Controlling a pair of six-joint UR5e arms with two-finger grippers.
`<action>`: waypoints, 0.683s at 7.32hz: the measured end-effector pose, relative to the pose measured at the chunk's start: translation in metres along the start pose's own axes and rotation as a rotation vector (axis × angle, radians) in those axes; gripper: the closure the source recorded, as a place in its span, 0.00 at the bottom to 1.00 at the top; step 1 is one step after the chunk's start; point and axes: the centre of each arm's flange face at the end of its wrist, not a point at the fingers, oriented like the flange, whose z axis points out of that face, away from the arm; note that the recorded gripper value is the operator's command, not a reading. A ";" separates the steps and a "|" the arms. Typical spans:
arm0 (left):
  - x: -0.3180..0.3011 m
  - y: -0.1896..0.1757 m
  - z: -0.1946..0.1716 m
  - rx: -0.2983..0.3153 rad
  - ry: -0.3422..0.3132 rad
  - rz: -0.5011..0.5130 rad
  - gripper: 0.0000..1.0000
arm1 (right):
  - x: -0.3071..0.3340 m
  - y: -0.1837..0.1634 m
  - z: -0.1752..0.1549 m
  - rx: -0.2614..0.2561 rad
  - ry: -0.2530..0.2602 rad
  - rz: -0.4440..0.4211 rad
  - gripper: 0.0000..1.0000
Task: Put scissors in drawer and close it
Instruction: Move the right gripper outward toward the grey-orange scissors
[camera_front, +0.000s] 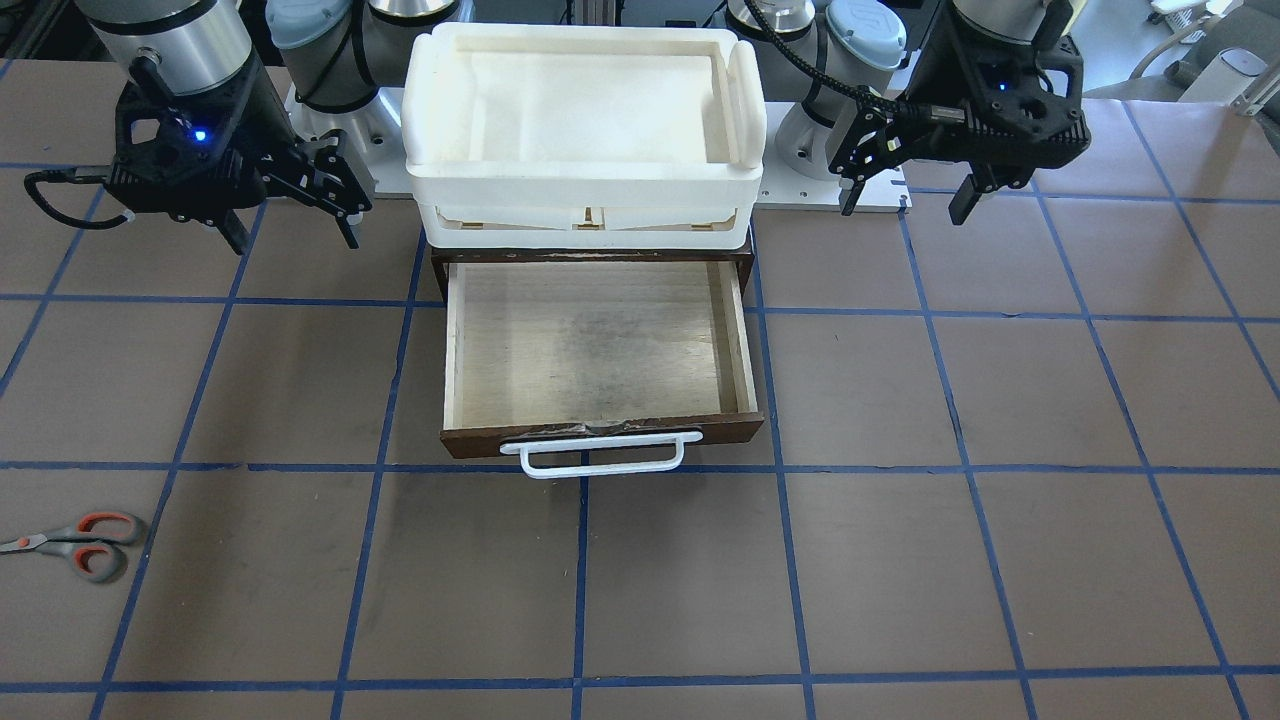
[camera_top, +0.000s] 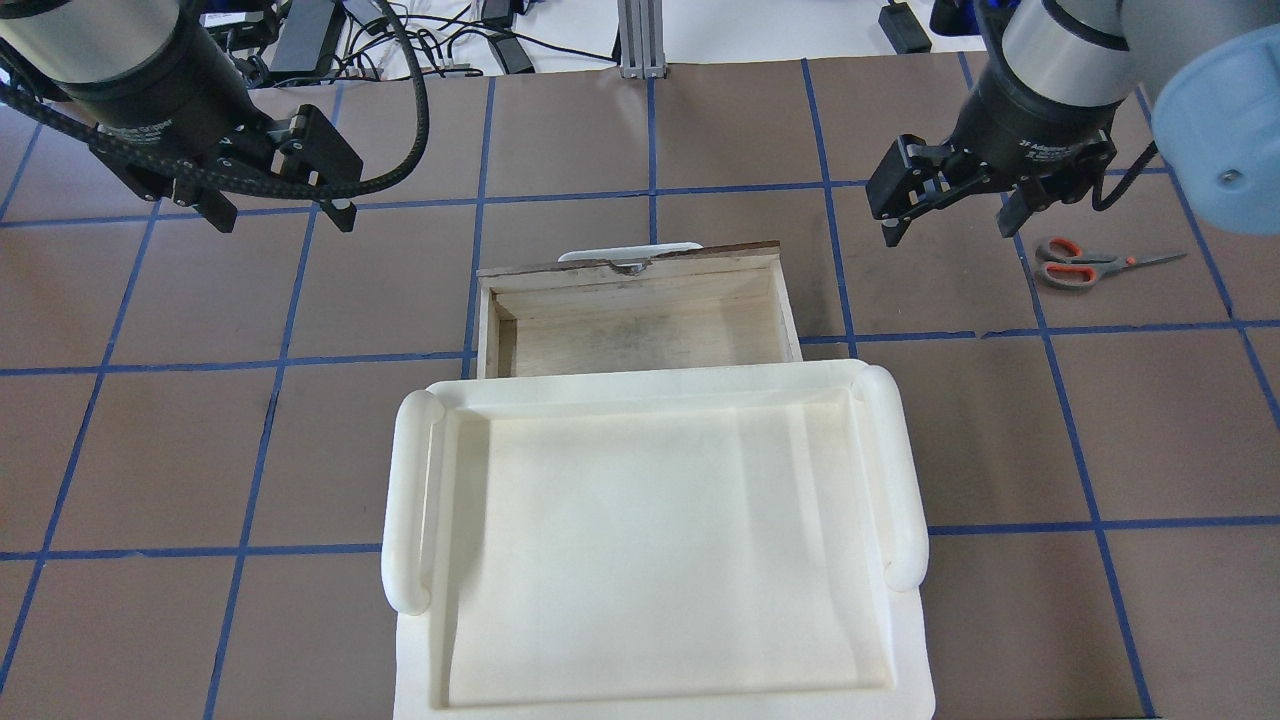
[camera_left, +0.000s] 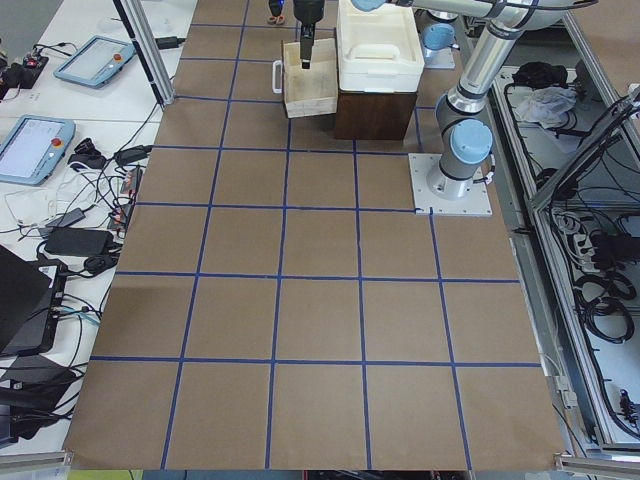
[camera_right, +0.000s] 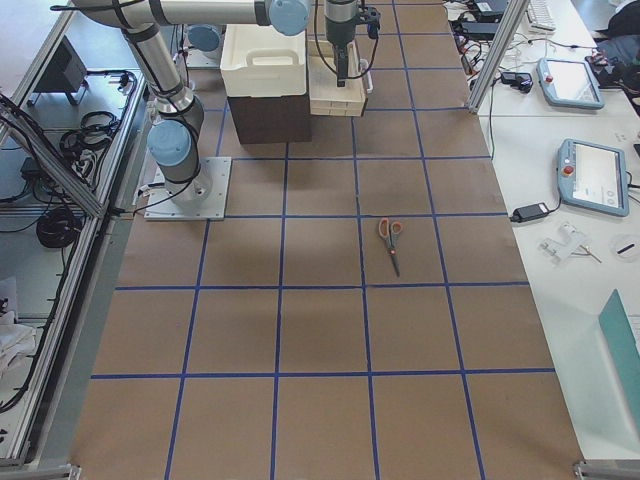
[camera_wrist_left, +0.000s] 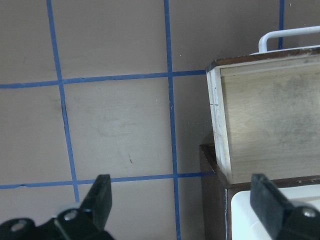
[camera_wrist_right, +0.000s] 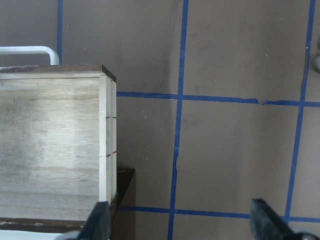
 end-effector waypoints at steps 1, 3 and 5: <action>0.000 0.000 0.000 0.000 -0.001 0.000 0.00 | 0.000 0.000 0.000 -0.001 0.002 0.001 0.00; 0.000 0.000 0.000 0.001 -0.002 0.000 0.00 | 0.001 -0.001 0.002 -0.004 0.006 -0.002 0.00; 0.000 0.001 -0.001 0.002 -0.002 0.000 0.00 | 0.003 -0.002 0.003 -0.003 0.007 -0.009 0.00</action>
